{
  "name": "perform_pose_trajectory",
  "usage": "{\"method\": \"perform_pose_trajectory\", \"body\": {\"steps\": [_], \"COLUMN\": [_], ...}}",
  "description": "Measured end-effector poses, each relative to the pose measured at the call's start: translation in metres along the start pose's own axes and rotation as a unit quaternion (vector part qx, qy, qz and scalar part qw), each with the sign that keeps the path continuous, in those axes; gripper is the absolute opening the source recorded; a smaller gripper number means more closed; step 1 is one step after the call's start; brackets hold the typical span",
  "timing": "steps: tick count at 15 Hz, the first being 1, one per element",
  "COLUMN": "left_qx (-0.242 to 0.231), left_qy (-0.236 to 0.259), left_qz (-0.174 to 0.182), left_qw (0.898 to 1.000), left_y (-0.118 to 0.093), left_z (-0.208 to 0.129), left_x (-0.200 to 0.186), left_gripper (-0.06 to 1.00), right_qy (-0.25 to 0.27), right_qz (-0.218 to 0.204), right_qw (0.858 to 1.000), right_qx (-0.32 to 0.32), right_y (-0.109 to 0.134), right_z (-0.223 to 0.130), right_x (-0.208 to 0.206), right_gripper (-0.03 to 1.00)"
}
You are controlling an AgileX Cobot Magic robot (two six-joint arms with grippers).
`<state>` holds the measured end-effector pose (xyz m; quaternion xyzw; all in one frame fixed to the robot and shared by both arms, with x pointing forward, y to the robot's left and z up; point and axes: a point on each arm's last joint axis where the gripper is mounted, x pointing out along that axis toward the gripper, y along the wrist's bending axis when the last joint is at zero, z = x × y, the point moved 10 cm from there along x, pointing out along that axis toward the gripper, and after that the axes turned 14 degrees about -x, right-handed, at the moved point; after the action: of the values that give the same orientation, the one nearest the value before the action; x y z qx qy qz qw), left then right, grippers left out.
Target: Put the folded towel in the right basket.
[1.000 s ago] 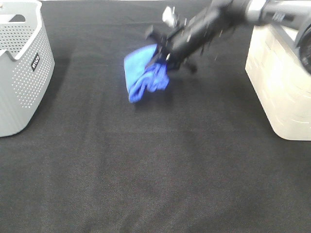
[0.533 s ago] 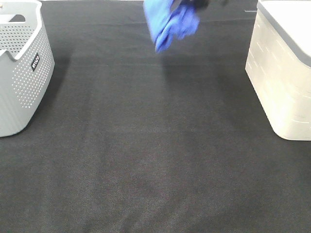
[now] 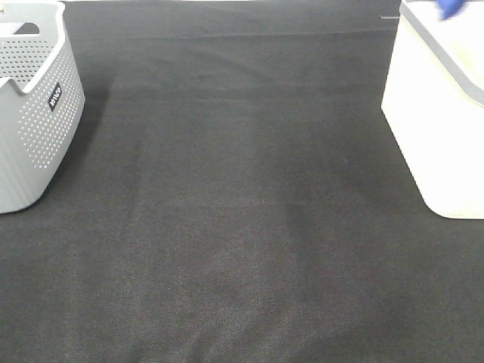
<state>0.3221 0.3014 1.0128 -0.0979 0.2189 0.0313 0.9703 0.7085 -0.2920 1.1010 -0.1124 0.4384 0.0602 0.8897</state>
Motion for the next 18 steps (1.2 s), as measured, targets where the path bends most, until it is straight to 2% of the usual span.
{"method": "perform_pose_trajectory", "body": {"steps": [1,3,5,8,9,10,11,12,14,18], "left_qx": [0.000,0.000,0.000,0.000,0.000,0.000,0.000,0.000,0.000,0.000], "left_qy": [0.000,0.000,0.000,0.000,0.000,0.000,0.000,0.000,0.000,0.000], "left_qz": [0.000,0.000,0.000,0.000,0.000,0.000,0.000,0.000,0.000,0.000], "left_qw": [1.000,1.000,1.000,1.000,1.000,1.000,1.000,1.000,1.000,1.000], "left_y": [0.000,0.000,0.000,0.000,0.000,0.000,0.000,0.000,0.000,0.000], "left_z": [0.000,0.000,0.000,0.000,0.000,0.000,0.000,0.000,0.000,0.000], "left_x": [0.000,0.000,0.000,0.000,0.000,0.000,0.000,0.000,0.000,0.000], "left_gripper": [0.99,0.99,0.99,0.99,0.99,0.99,0.99,0.99,0.99,0.99], "right_qy": [0.000,0.031,0.078,0.131,0.133,0.133,0.133,0.133,0.118,0.079], "right_qz": [0.000,0.007,0.013,0.020,0.021,0.021,0.018,0.018,0.025,0.018], "right_qw": [1.000,0.998,0.994,0.988,0.988,0.988,0.988,0.988,0.990,0.995], "right_qx": [0.000,0.052,0.077,0.080,0.080,0.080,0.079,0.078,0.074,0.065], "right_y": [0.000,-0.031,-0.047,-0.049,-0.049,-0.049,-0.050,-0.050,-0.047,-0.045], "right_z": [0.000,-0.023,-0.048,-0.072,-0.073,-0.073,-0.073,-0.073,-0.066,-0.048], "right_x": [0.000,0.023,0.060,0.107,0.109,0.109,0.109,0.109,0.099,0.063], "right_gripper": [0.22,0.22,0.22,0.22,0.24,0.39,0.64,0.83,0.94,0.96]}}
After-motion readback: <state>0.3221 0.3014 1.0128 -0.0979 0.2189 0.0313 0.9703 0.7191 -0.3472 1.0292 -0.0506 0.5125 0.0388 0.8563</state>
